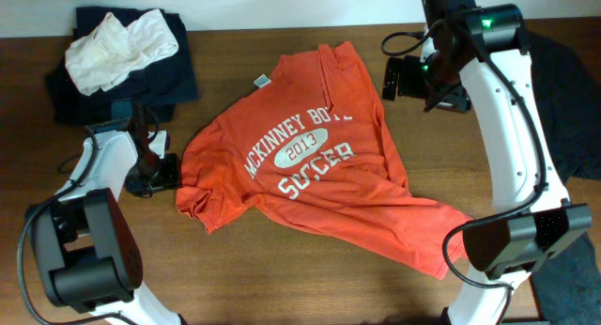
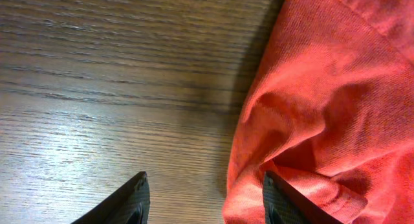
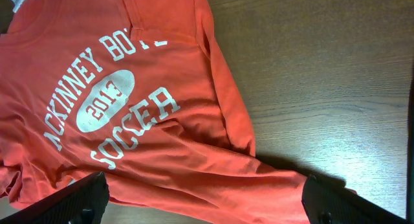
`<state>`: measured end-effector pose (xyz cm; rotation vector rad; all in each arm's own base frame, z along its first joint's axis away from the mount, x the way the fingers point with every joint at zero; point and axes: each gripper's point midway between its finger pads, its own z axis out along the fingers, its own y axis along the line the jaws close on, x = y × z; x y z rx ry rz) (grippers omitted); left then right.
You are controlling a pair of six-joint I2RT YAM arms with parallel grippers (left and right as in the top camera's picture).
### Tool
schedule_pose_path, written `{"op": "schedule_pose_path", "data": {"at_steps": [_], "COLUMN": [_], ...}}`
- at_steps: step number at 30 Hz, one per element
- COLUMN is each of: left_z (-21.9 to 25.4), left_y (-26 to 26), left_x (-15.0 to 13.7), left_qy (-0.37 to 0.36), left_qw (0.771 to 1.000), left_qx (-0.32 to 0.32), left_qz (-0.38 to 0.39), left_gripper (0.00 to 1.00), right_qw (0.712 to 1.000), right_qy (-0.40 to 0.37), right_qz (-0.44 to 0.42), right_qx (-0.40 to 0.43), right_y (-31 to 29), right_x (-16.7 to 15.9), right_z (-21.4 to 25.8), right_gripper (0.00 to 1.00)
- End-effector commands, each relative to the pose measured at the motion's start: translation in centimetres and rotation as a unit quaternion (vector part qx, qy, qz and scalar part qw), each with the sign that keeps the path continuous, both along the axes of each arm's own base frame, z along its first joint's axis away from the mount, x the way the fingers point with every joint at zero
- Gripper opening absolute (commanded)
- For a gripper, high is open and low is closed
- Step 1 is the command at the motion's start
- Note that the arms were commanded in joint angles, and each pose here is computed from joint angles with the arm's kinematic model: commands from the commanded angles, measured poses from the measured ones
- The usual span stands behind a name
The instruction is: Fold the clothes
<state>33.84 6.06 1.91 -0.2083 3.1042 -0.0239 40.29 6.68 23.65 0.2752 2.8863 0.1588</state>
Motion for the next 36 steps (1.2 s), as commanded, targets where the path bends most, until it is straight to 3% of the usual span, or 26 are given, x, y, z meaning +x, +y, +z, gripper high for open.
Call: {"op": "schedule_pose_path", "data": {"at_steps": [1, 2, 4, 7, 14, 17, 20, 21, 25, 30, 34, 35, 36], "left_z": [-0.6, -0.6, -0.6, -1.1, -2.1, -2.5, -2.5, -2.5, -1.6, 4.6, 5.8, 5.7, 5.5], "left_y": [-0.8, -0.8, -1.2, -1.4, -1.9, -2.0, -2.1, -2.1, -2.0, 1.3, 2.7, 2.2, 1.5], "left_x": [-0.2, -0.2, -0.3, -1.2, -3.8, -4.5, -4.4, -4.4, -3.9, 0.8, 1.5, 1.2, 0.9], "left_qy": [0.010, 0.010, 0.010, 0.024, 0.065, 0.074, 0.073, 0.073, 0.073, 0.013, -0.002, 0.003, 0.009], "left_qw": [1.000, 1.000, 0.999, 0.999, 0.997, 0.996, 0.996, 0.996, 0.996, 0.998, 0.997, 0.997, 0.996], "left_qx": [-0.026, -0.027, -0.039, -0.041, -0.049, -0.050, -0.050, -0.050, -0.050, -0.039, -0.037, -0.047, -0.064], "left_qz": [0.003, 0.003, 0.002, -0.001, 0.001, 0.001, -0.001, -0.001, 0.000, 0.052, 0.068, 0.066, 0.066], "left_gripper": [0.55, 0.56, 0.87, 0.73, 0.71, 0.59, 0.21, 0.01, 0.00, 0.00, 0.01, 0.23, 0.33], "right_qw": [1.000, 1.000, 1.000, 1.000, 1.000, 1.000, 1.000, 1.000, 1.000, 0.999, 0.998, 0.998, 0.998], "right_qy": [-0.017, -0.017, -0.019, -0.025, -0.027, -0.028, -0.028, -0.028, -0.029, 0.013, 0.012, 0.013, 0.013], "right_qz": [-0.007, -0.007, -0.007, -0.007, -0.007, -0.007, -0.007, -0.007, -0.009, -0.046, -0.056, -0.055, -0.055], "right_qx": [-0.005, -0.005, -0.005, -0.004, -0.004, -0.004, -0.004, -0.004, -0.004, -0.009, 0.022, 0.023, 0.023], "right_y": [-0.6, -0.6, -0.6, -0.5, -0.5, -0.5, -0.5, -0.5, -0.7, -4.0, -5.0, -4.9, -4.9], "right_x": [0.1, 0.1, 0.2, 0.5, 0.6, 0.6, 0.6, 0.6, 0.2, -3.6, -3.8, -3.8, -3.8], "right_z": [1.0, 1.0, 1.1, 1.1, 1.2, 1.2, 1.2, 1.2, 1.6, 3.0, 3.3, 3.3, 3.3], "right_gripper": [0.99, 0.99, 0.99, 0.99, 0.99, 0.99, 0.99, 0.99, 1.00, 0.99, 0.99, 0.99, 0.99]}}
